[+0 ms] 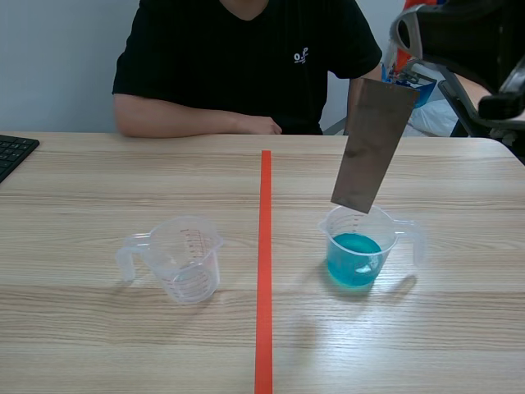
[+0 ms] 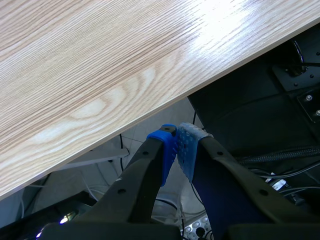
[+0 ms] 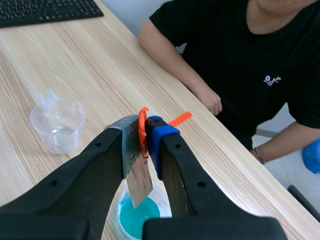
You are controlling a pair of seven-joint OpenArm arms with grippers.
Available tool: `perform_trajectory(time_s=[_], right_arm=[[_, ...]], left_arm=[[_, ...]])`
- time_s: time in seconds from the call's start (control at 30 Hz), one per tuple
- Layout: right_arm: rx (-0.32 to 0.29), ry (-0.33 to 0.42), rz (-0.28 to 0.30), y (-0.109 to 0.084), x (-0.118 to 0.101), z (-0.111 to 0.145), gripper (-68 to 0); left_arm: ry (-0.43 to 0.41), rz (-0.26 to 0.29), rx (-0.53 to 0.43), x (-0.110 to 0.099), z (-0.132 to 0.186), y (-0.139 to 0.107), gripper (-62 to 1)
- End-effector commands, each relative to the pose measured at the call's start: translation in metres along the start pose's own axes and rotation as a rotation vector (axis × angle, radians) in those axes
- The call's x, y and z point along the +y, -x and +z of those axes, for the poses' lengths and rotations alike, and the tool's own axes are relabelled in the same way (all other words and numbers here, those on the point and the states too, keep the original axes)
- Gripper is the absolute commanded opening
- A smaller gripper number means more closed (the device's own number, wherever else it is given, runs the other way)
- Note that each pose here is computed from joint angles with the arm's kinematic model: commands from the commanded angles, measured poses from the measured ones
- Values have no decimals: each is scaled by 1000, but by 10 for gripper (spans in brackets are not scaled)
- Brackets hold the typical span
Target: Do the redox reaction experiment.
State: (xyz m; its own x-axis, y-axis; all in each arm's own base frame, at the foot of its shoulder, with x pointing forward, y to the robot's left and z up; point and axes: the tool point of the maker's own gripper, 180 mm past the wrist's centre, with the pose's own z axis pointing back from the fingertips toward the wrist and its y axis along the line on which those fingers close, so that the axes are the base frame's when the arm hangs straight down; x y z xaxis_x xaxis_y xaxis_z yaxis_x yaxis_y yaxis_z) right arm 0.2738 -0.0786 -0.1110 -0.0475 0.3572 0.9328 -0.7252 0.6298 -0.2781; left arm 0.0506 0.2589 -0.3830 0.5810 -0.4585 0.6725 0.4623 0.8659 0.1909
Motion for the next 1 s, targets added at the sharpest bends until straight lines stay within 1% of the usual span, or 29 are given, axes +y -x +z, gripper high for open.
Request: perform_trajectory(time_s=[0.0, 0.1, 0.23, 0.4, 0.47, 0.53, 0.67, 0.8, 0.9, 0.97], right_arm=[[-23, -5, 38, -10, 0, 3, -669], [2, -13, 66, -8, -2, 5, -669], [-2, -16, 78, -9, -2, 5, -669], [-6, -10, 53, -5, -7, 5, -669], [-6, -4, 39, -2, -11, 4, -669], [-9, 1, 28, 0, -15, 4, -669], [-18, 2, 14, 2, -19, 2, -669], [-14, -30, 24, 3, -12, -1, -669], [-13, -42, 21, 4, -8, -3, -669], [-14, -45, 20, 4, -8, -3, -669]], left_arm=[[3, -4, -30, 0, 0, -8, -569], [3, -4, -31, 0, 0, -9, -569], [3, -4, -32, 0, 0, -9, -569], [-6, 5, -45, 3, -1, -12, -569], [-21, 22, -66, 7, -3, -17, -569], [-32, 20, -89, 13, -8, -24, -569], [-56, -5, -149, 32, -19, -44, -569], [-92, -13, -224, 62, -30, -73, -569], [-98, -5, -276, 80, -37, -96, -569], [-74, 15, -317, 86, -41, -112, -569]])
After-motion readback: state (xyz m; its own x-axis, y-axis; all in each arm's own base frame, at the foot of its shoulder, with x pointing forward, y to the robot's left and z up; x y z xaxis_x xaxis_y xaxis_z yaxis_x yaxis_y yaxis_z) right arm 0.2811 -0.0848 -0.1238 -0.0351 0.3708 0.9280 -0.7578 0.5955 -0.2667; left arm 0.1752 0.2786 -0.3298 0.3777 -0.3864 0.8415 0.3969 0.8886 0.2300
